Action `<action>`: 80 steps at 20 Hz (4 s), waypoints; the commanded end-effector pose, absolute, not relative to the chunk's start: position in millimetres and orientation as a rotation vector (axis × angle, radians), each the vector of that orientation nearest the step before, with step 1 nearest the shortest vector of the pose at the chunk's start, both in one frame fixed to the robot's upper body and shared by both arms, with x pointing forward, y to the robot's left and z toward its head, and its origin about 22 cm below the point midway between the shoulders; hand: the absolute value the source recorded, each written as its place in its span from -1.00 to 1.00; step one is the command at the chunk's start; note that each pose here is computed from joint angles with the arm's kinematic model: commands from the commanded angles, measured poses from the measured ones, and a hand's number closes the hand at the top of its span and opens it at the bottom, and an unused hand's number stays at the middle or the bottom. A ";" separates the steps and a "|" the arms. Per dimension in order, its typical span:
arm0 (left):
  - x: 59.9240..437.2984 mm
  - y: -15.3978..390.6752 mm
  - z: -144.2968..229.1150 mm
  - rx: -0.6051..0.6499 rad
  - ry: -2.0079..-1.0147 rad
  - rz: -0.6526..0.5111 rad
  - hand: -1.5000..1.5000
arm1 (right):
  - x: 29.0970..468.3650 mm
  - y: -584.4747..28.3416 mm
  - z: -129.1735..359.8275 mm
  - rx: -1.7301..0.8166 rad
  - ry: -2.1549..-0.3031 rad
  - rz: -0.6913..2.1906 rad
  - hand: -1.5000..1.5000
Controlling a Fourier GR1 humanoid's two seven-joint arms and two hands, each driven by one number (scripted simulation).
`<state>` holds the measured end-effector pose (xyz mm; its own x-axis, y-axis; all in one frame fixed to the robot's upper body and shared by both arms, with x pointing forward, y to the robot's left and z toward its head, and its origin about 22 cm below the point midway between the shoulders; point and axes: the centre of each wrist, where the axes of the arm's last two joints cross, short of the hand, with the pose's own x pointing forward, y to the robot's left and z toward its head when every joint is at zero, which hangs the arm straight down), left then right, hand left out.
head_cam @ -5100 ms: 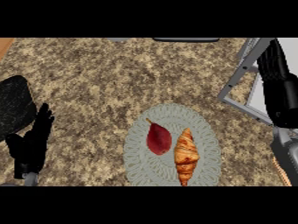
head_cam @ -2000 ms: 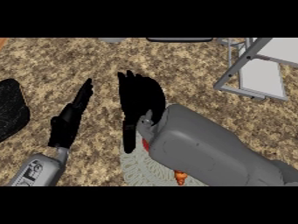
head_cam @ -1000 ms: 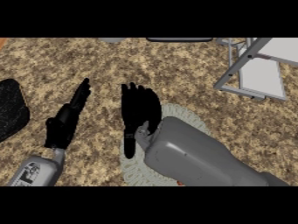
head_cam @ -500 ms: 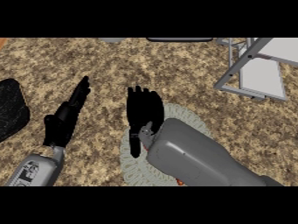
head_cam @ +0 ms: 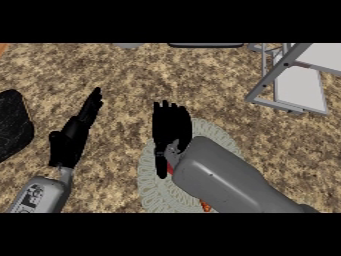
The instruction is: Pick the pear from the placemat and place it in the tiered shelf
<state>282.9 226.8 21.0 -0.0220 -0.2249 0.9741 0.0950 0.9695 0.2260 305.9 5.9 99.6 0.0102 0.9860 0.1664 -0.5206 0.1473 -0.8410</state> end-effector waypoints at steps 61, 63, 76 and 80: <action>259.6 254.2 -0.7 0.185 -1.554 -0.168 0.00 | 278.0 -442.2 231.6 0.211 -2.190 1.160 1.00; 267.0 244.6 7.2 0.161 -1.575 -0.182 0.00 | 271.6 -470.4 250.7 0.168 -2.207 1.105 1.00; 282.5 218.6 15.3 0.080 -1.597 -0.283 0.00 | 239.7 -548.6 301.5 -0.051 -2.259 0.846 1.00; 290.0 206.4 14.1 0.082 -1.591 -0.291 0.00 | 240.4 -549.8 318.5 -0.070 -2.292 0.806 1.00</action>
<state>285.4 217.6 15.8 -0.0449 -0.2245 0.9734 0.1145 0.9668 0.2283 243.6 -539.9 307.7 -0.6586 0.4628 0.5933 -0.0060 0.7853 -0.6191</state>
